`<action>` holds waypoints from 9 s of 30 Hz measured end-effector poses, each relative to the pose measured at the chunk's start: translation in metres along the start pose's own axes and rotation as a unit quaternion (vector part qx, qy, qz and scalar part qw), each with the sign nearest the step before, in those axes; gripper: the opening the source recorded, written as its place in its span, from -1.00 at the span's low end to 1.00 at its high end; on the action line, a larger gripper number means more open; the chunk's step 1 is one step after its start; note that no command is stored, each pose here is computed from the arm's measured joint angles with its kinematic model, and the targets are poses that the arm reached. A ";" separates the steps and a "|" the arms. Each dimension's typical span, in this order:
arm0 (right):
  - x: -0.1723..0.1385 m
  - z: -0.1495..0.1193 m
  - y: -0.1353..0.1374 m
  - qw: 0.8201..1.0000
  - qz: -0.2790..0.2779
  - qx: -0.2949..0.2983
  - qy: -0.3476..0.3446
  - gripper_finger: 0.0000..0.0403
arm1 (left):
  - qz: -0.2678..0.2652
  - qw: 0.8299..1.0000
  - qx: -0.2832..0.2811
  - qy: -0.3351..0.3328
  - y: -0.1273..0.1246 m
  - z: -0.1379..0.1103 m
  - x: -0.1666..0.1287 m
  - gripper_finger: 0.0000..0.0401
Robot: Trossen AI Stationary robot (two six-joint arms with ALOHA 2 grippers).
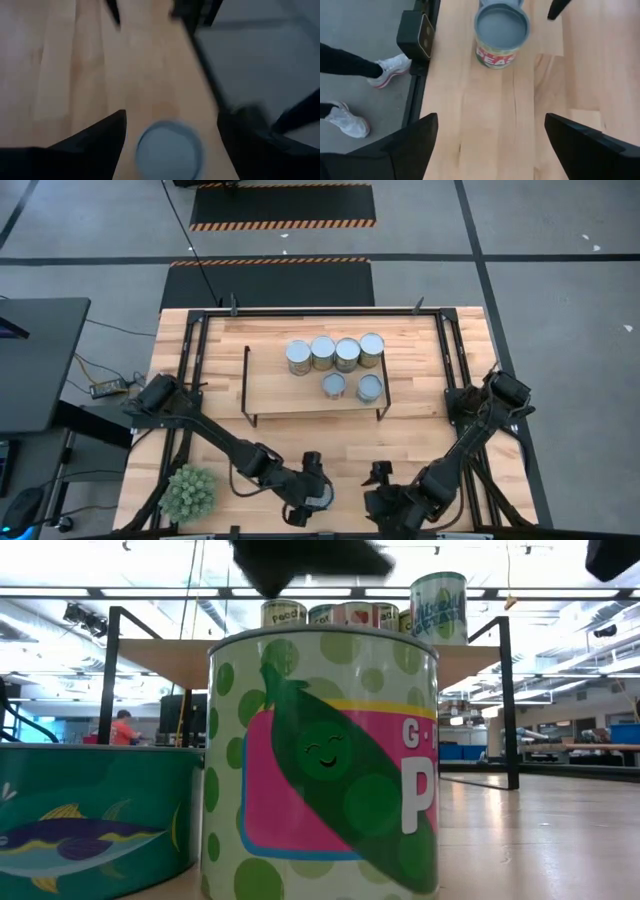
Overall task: Pick and place cans onto a shelf
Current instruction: Put the canned green peas on the shelf, then put the green tuna can on the shelf
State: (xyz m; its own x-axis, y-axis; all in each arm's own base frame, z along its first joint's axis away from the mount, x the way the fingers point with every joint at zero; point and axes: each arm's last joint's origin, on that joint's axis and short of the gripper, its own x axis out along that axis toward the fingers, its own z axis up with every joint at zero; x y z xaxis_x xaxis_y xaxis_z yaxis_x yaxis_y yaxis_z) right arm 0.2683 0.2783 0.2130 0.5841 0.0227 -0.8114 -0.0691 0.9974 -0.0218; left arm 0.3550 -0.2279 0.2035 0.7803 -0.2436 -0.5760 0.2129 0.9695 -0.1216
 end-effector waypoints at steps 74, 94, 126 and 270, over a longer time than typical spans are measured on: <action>-0.038 0.003 -0.023 0.993 -0.093 0.055 -0.041 0.81 | 0.128 0.964 -0.227 0.053 0.136 0.064 -0.138 -0.99; -0.036 0.005 -0.027 0.992 -0.095 0.073 -0.042 0.81 | 0.338 0.897 -0.285 0.005 0.180 0.059 -0.137 -0.99; -0.033 0.019 -0.031 0.988 -0.080 0.110 -0.071 0.81 | 0.339 0.898 -0.278 -0.019 0.183 0.062 -0.124 -0.20; -0.090 0.024 -0.074 0.987 -0.101 0.104 -0.064 0.81 | 0.240 0.926 -0.192 0.218 0.173 0.032 -0.146 -0.36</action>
State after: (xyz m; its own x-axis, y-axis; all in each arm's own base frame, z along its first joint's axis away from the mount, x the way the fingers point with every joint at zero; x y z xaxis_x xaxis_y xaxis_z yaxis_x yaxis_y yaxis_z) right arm 0.2405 0.2045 0.3013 0.6673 -0.1830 -0.7220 0.2190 0.9747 -0.0446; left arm 0.2968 -0.0257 0.2926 0.4007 0.1710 -0.9001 -0.3868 0.9221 0.0030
